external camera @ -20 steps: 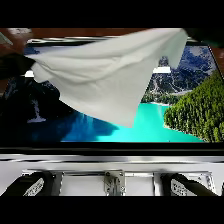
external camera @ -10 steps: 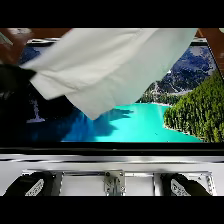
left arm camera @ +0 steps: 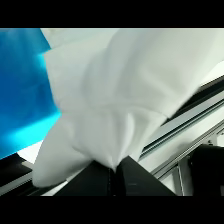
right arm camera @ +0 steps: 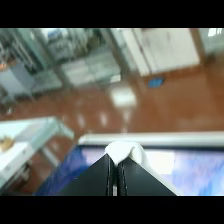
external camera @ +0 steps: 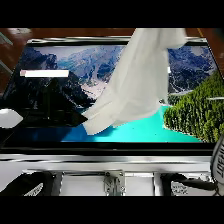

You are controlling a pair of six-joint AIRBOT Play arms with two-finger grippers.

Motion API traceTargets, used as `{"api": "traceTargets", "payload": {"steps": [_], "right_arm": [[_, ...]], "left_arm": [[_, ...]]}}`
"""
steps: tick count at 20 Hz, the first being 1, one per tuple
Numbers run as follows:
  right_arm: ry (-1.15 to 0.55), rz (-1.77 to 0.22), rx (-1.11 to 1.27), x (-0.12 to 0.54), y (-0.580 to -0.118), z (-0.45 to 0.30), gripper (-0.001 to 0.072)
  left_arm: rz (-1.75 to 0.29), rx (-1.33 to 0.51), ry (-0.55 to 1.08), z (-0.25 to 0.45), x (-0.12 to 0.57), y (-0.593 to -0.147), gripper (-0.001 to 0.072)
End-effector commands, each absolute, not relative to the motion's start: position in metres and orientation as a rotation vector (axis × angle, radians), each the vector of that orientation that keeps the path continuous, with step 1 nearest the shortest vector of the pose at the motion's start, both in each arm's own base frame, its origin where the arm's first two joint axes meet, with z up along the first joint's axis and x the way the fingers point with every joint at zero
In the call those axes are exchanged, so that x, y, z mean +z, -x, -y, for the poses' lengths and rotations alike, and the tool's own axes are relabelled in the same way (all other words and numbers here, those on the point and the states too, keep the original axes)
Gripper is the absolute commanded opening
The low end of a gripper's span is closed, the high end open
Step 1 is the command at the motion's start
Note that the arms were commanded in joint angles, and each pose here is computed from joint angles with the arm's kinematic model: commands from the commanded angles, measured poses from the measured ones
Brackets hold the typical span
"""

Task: Fold the shirts.

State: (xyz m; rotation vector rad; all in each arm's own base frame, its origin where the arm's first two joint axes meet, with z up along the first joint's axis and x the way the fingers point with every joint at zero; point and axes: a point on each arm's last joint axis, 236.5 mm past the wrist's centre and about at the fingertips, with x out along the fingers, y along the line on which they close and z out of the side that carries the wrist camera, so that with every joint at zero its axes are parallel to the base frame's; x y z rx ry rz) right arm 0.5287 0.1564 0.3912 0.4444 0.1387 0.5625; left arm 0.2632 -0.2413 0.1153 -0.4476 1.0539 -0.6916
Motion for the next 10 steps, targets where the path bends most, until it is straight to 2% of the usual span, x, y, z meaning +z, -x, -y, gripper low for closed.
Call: {"api": "traceTargets", "payload": {"steps": [1, 4, 7, 8, 9, 10], "right_arm": [[-0.486, -0.513, 0.606, 0.251, -0.564, -0.195, 0.0061], [-0.467, -0.873, 0.534, 0.128, -0.562, -0.193, 0.0061], [-0.468, -1.058, 0.504, 0.064, -0.552, -0.192, 0.0062], [-0.481, -1.071, 0.498, 0.058, -0.553, -0.193, 0.0119], [-0.482, -1.070, 0.494, 0.057, -0.554, -0.192, 0.0321], [-0.489, -1.071, 0.496, 0.060, -0.553, -0.189, 0.0576]], "left_arm": [[-1.007, -0.669, 0.513, 0.250, 0.106, -0.277, 0.0037], [-0.925, -0.616, 0.531, 0.235, 0.113, -0.301, 0.0037], [-0.816, -0.564, 0.553, 0.222, 0.125, -0.327, 0.0037], [-0.791, -0.552, 0.560, 0.219, 0.129, -0.332, 0.0037], [-0.770, -0.544, 0.564, 0.218, 0.131, -0.336, 0.0037], [-0.756, -0.543, 0.561, 0.217, 0.133, -0.338, 0.0037]]}}
